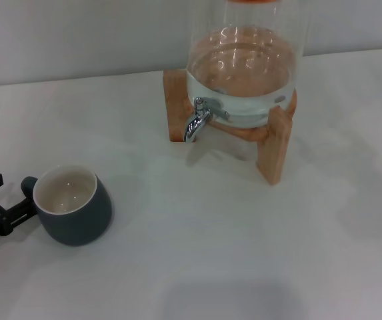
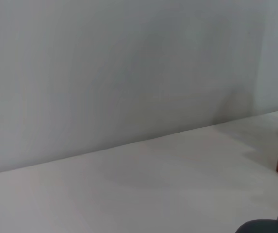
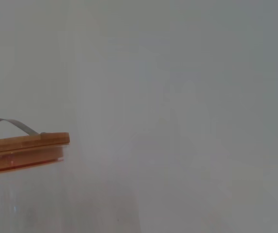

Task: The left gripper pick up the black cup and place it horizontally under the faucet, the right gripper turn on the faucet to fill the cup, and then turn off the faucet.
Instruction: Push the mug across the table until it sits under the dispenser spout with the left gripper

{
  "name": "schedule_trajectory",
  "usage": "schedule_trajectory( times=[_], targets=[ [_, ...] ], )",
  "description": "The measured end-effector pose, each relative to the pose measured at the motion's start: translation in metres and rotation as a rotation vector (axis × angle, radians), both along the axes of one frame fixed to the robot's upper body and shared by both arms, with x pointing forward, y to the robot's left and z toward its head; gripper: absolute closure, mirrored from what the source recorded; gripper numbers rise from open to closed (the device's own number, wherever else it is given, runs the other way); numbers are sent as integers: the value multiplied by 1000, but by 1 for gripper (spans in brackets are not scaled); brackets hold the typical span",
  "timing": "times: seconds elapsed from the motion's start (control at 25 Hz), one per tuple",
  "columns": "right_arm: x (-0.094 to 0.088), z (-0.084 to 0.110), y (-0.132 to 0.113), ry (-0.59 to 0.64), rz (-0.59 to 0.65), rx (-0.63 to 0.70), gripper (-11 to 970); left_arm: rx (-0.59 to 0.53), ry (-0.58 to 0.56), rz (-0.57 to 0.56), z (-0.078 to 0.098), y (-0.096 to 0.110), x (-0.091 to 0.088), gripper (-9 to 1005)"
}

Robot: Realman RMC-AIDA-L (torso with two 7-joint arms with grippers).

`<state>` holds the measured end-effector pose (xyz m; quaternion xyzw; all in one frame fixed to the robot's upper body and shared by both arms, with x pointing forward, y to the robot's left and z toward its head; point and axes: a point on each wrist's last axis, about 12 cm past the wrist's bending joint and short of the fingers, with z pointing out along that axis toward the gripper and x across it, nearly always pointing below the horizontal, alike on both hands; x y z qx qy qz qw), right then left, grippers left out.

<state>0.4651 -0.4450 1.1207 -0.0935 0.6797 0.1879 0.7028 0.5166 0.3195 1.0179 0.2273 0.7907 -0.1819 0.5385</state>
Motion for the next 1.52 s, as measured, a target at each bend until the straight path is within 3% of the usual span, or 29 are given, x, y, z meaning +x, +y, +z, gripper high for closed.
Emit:
schedule_trajectory(
  times=[0.84,1.08,1.52],
  targets=[
    [-2,1,0,-9,3,4,205,-3,-7,-10,3,-3,5,143],
    [-4,1,-1,-12,0,7,205,8,0,-57,1,-10,3,145],
    [-4,1,-1,-13,2,6,205,9,-1,-63,1,-10,2,548]
  ],
)
